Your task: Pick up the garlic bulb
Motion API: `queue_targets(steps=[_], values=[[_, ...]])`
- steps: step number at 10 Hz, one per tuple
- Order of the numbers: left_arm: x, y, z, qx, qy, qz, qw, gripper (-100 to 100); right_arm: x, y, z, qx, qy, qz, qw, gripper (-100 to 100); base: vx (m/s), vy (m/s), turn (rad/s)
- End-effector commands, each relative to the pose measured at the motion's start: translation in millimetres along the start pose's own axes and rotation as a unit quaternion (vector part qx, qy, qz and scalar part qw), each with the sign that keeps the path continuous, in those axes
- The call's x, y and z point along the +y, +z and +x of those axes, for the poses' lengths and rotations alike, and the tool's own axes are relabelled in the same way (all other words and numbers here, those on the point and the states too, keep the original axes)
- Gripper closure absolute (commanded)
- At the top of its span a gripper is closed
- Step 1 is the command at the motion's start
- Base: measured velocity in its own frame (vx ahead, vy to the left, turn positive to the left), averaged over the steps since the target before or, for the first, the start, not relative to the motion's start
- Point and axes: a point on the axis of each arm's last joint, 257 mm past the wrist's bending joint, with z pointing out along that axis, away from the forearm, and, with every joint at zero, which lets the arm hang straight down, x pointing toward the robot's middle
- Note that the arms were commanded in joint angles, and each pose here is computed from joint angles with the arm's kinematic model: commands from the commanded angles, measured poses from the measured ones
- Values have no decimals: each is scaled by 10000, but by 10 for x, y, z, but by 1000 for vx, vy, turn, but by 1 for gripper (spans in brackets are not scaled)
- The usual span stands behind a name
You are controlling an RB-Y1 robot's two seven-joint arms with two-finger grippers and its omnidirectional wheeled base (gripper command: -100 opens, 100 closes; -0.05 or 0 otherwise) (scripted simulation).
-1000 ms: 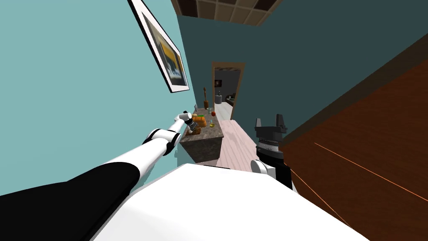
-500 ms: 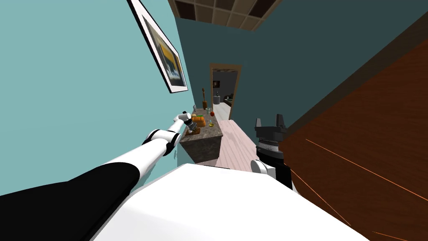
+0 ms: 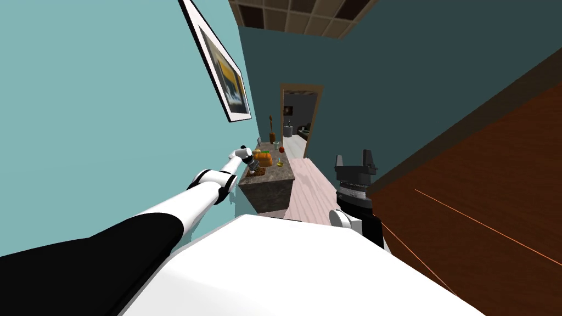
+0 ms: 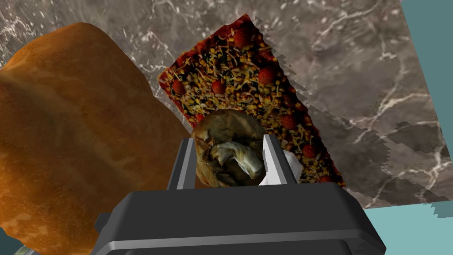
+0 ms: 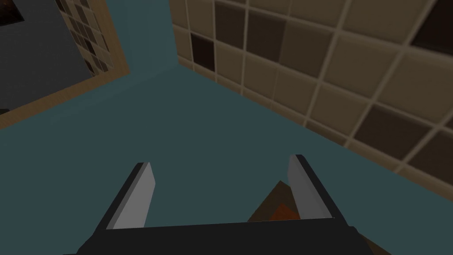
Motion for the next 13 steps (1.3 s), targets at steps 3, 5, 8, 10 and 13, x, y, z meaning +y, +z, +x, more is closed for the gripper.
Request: queue_targets(steps=[3, 5, 8, 10, 13], values=[[-93, -55, 165, 87, 289, 22, 9995, 100, 0, 0, 1, 0, 1, -1, 10000, 0, 70, -51, 161], [-148, -85, 327, 180, 541, 22, 9984, 100, 0, 0, 0, 0, 0, 0, 10000, 0, 85, -44, 283], [-181, -106, 507, 289, 801, 3, 9964, 100, 0, 0, 0, 0, 0, 0, 10000, 0, 47, -47, 163], [-189, -113, 602, 349, 934, -14, 9950, 100, 0, 1, 1, 1, 1, -1, 10000, 0, 42, -44, 152], [-195, -111, 644, 382, 1003, -26, 9942, 0, 0, 1, 1, 1, 1, -1, 10000, 0, 29, -29, 115]])
